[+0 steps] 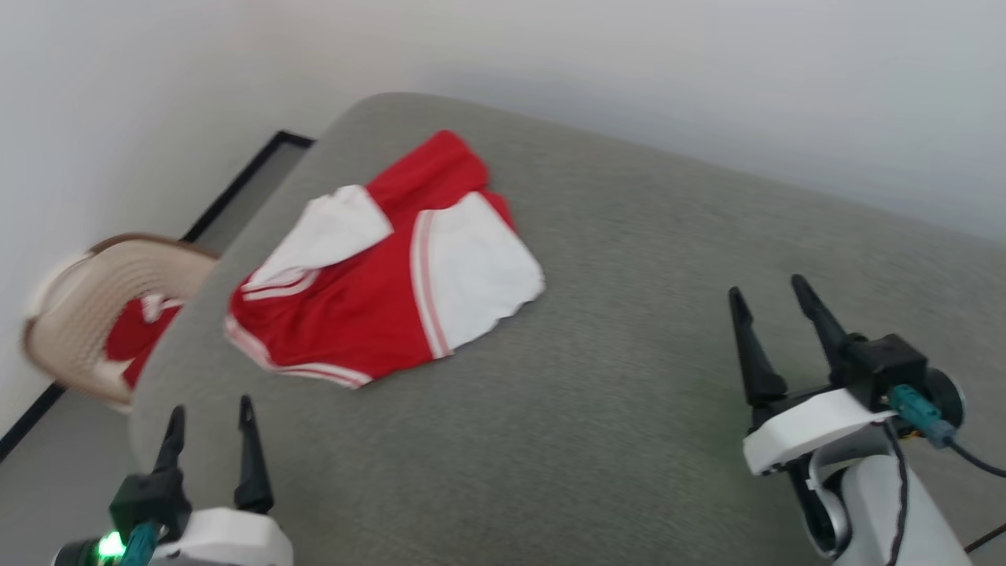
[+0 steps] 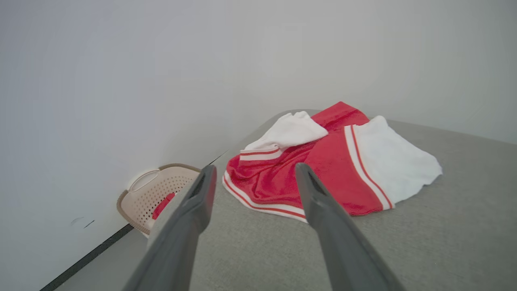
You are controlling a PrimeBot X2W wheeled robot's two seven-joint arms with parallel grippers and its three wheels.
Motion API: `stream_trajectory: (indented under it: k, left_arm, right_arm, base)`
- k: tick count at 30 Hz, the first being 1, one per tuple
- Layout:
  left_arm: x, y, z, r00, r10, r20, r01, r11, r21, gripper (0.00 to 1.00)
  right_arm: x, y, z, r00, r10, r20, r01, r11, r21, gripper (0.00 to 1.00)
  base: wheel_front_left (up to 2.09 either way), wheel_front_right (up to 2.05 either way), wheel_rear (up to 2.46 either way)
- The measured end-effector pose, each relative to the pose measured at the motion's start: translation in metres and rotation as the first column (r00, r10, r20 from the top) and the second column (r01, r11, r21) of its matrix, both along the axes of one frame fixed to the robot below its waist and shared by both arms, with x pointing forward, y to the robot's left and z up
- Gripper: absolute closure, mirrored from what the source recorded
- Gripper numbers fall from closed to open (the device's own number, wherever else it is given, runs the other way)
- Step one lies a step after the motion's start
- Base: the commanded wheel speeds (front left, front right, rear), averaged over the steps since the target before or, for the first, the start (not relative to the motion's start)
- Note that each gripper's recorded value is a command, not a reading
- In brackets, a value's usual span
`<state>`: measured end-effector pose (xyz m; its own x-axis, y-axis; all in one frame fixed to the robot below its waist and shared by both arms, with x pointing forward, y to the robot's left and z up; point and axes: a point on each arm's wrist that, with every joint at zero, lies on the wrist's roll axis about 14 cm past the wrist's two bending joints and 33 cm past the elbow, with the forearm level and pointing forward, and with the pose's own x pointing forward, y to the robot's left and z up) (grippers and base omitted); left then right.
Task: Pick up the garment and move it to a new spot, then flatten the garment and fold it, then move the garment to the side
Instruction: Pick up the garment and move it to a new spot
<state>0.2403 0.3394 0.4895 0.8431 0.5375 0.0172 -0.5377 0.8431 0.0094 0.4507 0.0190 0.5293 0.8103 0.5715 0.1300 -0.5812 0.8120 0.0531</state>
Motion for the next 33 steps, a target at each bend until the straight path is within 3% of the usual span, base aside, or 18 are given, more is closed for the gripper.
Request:
stream_trajectory:
  k: [7, 13, 20, 24, 26, 31, 33]
  left_arm:
    - [-0.052, 0.017, 0.0, 0.988, 0.155, 0.012, -0.155, 0.988, -0.014, 0.0]
    - [-0.045, 0.009, -0.001, 0.993, 0.12, 0.006, -0.12, 0.993, -0.02, 0.0]
    - [0.037, -0.012, 0.017, 0.989, -0.145, 0.007, 0.144, 0.988, 0.053, 0.0]
    - [0.081, -0.01, 0.014, 0.974, -0.224, -0.035, 0.225, 0.974, 0.04, 0.0]
    - [0.108, -0.005, 0.003, 0.949, -0.276, -0.152, 0.286, 0.957, 0.047, 0.0]
    - [0.152, 0.007, -0.043, 0.858, -0.315, -0.405, 0.299, 0.948, -0.105, 0.0]
    - [0.164, 0.003, -0.062, 0.797, -0.348, -0.493, 0.304, 0.937, -0.171, 0.0]
  right_arm:
    - [-0.023, 0.063, -0.007, 0.984, 0.175, -0.028, -0.176, 0.984, 0.001, 0.0]
    - [-0.022, 0.066, -0.012, 0.98, 0.197, -0.04, -0.197, 0.98, -0.002, 0.0]
    - [-0.005, 0.045, -0.009, 0.989, 0.149, -0.019, -0.149, 0.989, -0.007, 0.0]
    - [0.007, 0.028, -0.014, 0.993, 0.113, -0.018, -0.114, 0.993, -0.014, 0.0]
    - [0.016, 0.013, -0.018, 0.996, 0.081, -0.023, -0.082, 0.996, -0.019, 0.0]
    - [0.033, -0.028, -0.036, 0.998, -0.019, -0.057, 0.017, 1.0, -0.024, 0.0]
    - [0.037, -0.043, -0.044, 0.996, -0.054, -0.071, 0.052, 0.998, -0.027, 0.0]
  base:
    - [0.0, 0.0, 0.0]
    - [0.0, 0.0, 0.0]
    - [0.0, 0.0, 0.0]
    - [0.0, 0.0, 0.0]
    - [0.0, 0.0, 0.0]
    - [0.0, 0.0, 0.0]
    - [0.0, 0.0, 0.0]
